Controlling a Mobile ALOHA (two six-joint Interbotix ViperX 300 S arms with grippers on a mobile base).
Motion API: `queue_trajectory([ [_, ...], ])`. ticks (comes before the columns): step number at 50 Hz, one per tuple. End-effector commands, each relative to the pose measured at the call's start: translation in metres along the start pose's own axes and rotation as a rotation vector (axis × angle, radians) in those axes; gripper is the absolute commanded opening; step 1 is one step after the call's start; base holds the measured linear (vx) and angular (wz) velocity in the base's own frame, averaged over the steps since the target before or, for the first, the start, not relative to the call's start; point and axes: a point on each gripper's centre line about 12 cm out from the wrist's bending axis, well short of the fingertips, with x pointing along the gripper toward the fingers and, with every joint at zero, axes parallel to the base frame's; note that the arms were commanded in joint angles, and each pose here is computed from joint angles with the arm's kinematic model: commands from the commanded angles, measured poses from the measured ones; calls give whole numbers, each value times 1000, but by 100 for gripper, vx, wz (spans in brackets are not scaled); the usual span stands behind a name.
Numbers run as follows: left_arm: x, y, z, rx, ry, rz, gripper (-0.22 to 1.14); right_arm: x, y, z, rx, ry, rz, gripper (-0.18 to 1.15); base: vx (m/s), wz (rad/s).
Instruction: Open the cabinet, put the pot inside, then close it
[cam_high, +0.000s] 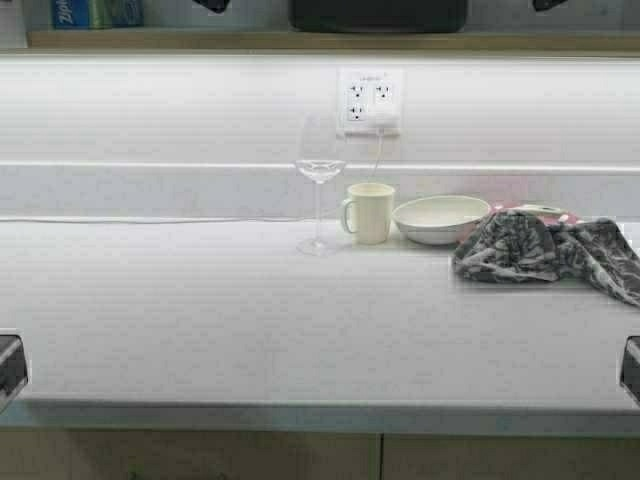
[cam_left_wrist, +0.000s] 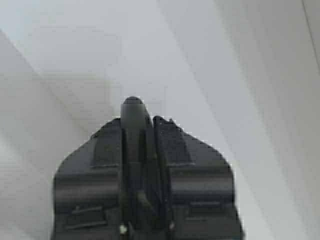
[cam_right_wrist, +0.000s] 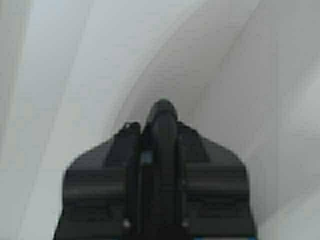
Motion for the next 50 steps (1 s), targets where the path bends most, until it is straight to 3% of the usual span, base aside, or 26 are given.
queue_trajectory([
  [1, -6, -28, -11, 68, -5, -69, 16, -1, 22, -7, -33, 9, 54, 24, 2, 0],
  [8, -8, -34, -8, 67, -21, -88, 48, -2, 27, -5, -18, 0, 81, 80, 2, 0],
  [12, -9, -38, -5, 61, -40, -103, 62, -2, 26, -6, -2, 1, 80, 98, 2, 0],
  [16, -9, -39, -3, 56, -45, -105, 69, -2, 27, -6, 7, 0, 84, 98, 2, 1],
  [31, -11, -39, -2, 45, -54, -113, 70, -6, 27, 1, 9, -13, 93, 98, 1, 0],
  [50, -18, -28, 23, 21, -131, -116, 76, -14, 21, 19, 0, -48, 86, 98, 0, 0],
])
